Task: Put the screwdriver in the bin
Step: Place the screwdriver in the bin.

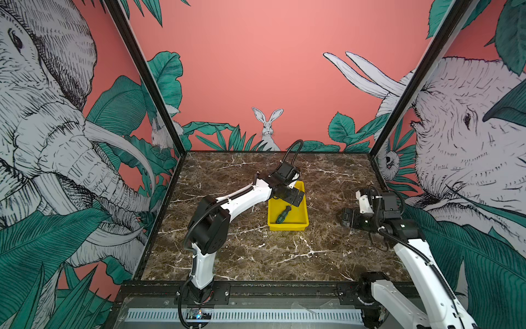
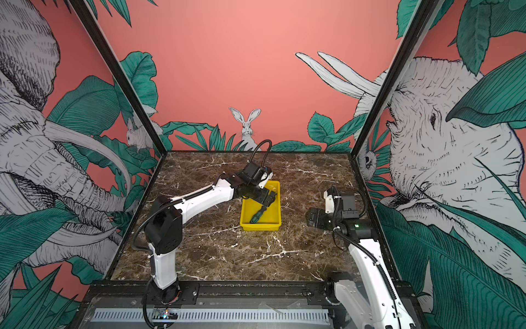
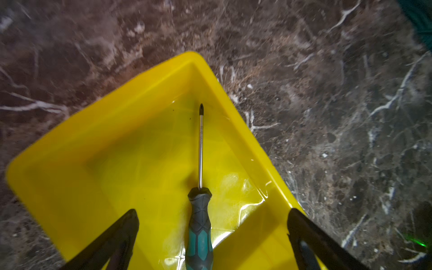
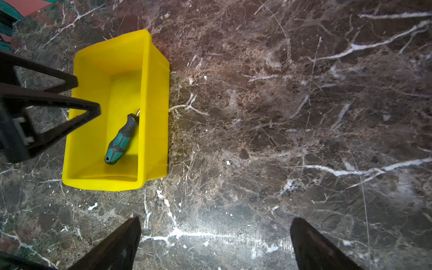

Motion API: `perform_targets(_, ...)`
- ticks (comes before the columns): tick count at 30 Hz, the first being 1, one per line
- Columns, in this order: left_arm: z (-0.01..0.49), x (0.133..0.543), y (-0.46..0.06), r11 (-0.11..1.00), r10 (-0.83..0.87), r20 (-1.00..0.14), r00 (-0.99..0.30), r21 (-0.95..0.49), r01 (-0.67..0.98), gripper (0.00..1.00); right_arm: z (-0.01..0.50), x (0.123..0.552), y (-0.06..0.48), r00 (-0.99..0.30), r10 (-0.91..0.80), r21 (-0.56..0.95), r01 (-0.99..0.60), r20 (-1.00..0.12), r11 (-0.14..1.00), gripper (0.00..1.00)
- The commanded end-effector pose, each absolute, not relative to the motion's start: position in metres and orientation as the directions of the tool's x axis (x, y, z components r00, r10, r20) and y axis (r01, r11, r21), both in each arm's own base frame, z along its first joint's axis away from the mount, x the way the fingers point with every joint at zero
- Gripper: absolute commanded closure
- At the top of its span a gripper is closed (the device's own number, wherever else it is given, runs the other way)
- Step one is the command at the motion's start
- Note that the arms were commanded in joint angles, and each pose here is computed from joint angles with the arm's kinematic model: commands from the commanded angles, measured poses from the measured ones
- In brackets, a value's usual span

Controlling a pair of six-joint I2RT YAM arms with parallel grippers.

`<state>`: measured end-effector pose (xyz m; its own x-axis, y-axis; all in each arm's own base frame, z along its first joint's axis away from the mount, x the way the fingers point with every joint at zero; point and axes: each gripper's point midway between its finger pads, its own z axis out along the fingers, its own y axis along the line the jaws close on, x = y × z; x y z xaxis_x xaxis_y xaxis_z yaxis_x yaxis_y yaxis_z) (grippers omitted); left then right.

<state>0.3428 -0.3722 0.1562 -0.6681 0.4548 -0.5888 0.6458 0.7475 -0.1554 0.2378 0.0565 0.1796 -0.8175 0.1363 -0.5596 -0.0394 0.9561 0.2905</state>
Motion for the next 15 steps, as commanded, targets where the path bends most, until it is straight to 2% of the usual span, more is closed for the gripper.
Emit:
perform_targets(1,0.222,0.343,-0.359,0.719,0.464,-0.702,-0.539,-0.057,0.693,0.0,0.19,0.241,0.052,-0.81,0.091,0.241,-0.063,-0.58,0.969,0.01)
perform_targets(4,0.249,0.34,-0.34,0.703,0.482,-0.764,-0.429,0.045,0.71,0.0,0.195,0.249,0.05,-0.803,0.057,0.209,-0.085,-0.593,0.974,0.01)
perform_targets(7,0.267,0.336,-0.315,0.701,0.445,-0.821,-0.359,0.069,0.71,0.0,0.198,0.263,0.048,-0.798,0.007,0.159,-0.112,-0.602,0.981,0.01)
perform_targets(11,0.273,0.344,-0.256,0.771,0.341,-0.861,-0.377,0.026,0.636,0.0,0.21,0.286,0.047,-0.772,-0.03,0.121,-0.138,-0.635,0.983,0.01)
perform_targets(15,0.276,0.348,-0.206,0.833,0.364,-0.861,-0.355,0.13,0.538,0.0,0.225,0.309,0.049,-0.728,-0.04,0.111,-0.158,-0.684,0.981,0.01)
